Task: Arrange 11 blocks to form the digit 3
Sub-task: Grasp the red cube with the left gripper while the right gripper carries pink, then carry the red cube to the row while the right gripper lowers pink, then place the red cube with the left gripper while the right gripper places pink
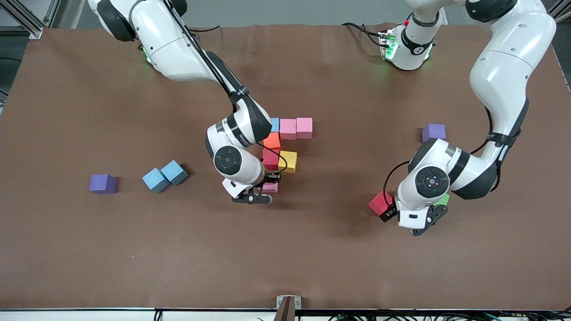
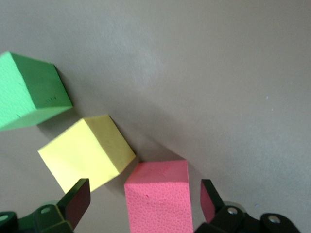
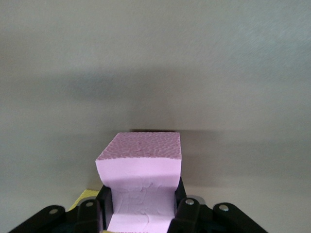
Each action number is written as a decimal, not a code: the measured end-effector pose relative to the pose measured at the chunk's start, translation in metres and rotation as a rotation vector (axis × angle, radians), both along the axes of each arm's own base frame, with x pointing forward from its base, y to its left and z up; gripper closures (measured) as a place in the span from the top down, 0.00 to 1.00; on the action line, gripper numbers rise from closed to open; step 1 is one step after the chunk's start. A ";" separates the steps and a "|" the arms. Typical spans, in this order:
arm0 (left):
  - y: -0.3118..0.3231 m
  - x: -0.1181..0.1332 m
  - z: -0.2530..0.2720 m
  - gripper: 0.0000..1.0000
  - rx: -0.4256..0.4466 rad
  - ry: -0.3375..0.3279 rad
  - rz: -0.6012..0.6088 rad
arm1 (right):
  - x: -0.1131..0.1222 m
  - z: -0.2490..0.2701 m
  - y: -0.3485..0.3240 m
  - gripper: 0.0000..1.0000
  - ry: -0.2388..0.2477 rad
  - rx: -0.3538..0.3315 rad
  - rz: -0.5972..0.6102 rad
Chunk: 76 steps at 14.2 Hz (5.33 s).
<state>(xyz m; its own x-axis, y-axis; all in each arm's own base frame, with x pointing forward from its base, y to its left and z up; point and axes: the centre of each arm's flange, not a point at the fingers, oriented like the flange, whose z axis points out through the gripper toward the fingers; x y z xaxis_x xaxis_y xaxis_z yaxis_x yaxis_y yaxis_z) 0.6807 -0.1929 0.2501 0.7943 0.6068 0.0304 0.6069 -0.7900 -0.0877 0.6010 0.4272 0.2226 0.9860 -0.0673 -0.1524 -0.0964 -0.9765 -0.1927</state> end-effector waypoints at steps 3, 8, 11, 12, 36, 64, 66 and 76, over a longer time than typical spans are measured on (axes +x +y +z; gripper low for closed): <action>-0.008 -0.001 0.000 1.00 -0.039 0.002 0.084 | -0.005 -0.001 0.006 0.51 0.004 0.002 0.007; -0.010 -0.006 -0.017 1.00 -0.036 0.011 0.111 | -0.005 -0.002 0.007 0.51 0.000 0.001 0.031; -0.004 -0.004 -0.037 0.96 -0.056 0.004 0.121 | -0.006 -0.003 0.005 0.51 -0.009 -0.029 0.070; -0.002 -0.004 -0.041 0.96 -0.060 0.004 0.124 | -0.007 -0.004 0.004 0.51 -0.005 -0.043 0.081; -0.234 -0.130 -0.032 0.55 -0.031 -0.051 0.937 | -0.010 -0.004 0.005 0.51 0.028 -0.040 0.077; -0.269 -0.188 -0.045 0.55 -0.019 -0.009 0.965 | -0.014 -0.008 0.009 0.51 0.033 -0.044 0.084; -0.268 -0.191 -0.048 0.69 -0.012 -0.006 0.961 | -0.014 -0.008 0.009 0.51 0.034 -0.044 0.085; -0.265 -0.179 0.050 1.00 -0.072 -0.114 0.950 | -0.017 -0.011 0.009 0.86 0.042 -0.048 0.088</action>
<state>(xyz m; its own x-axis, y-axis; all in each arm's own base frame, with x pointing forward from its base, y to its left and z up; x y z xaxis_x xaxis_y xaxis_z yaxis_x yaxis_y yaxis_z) 0.5018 -0.4581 0.2997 -0.0359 0.9992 0.0145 0.9985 0.0353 0.0415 0.5840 0.4364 0.2112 0.9813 0.0107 -0.1922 -0.0172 -0.9896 -0.1430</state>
